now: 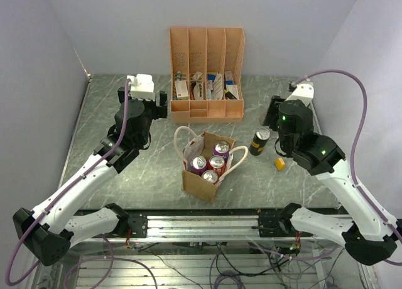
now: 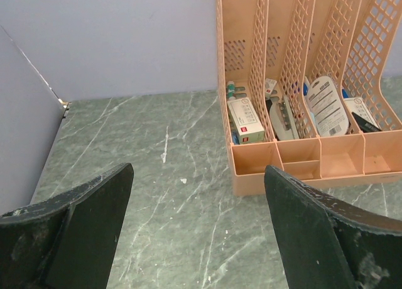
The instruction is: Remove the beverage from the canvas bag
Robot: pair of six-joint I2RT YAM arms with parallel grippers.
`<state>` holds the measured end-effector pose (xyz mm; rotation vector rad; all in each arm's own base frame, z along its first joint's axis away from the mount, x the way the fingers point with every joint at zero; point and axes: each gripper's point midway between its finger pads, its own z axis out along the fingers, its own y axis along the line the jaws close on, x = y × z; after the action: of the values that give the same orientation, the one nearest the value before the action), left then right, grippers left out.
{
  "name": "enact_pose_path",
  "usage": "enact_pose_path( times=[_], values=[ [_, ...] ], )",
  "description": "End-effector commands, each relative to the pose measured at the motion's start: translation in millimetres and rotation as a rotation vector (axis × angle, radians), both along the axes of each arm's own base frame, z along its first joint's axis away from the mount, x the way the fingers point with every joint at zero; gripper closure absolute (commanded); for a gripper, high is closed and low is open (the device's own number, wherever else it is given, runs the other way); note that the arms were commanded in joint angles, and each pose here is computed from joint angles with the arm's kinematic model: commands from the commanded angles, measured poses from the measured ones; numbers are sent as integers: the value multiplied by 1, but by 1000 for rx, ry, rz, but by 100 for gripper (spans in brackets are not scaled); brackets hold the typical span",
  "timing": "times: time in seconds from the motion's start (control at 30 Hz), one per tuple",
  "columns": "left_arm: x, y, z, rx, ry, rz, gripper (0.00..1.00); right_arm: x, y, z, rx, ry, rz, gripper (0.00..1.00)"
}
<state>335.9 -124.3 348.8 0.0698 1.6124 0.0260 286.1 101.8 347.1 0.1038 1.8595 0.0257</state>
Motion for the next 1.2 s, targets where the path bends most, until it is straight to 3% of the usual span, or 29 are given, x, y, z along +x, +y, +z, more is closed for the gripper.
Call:
enact_pose_path(
  times=[0.0,0.3,0.6,1.17],
  values=[
    [-1,-6,18,-39,-28,-24,4,-12,-78,5,-145,-67,-385,100],
    [0,-7,17,-40,-25,-26,5,0,-129,-55,-113,38,-563,100],
    [-1,-8,18,-40,-28,-28,5,36,-132,-136,43,162,-490,100],
    [-2,-8,18,-40,-29,-31,5,51,-115,-204,48,261,-396,100]
  ],
)
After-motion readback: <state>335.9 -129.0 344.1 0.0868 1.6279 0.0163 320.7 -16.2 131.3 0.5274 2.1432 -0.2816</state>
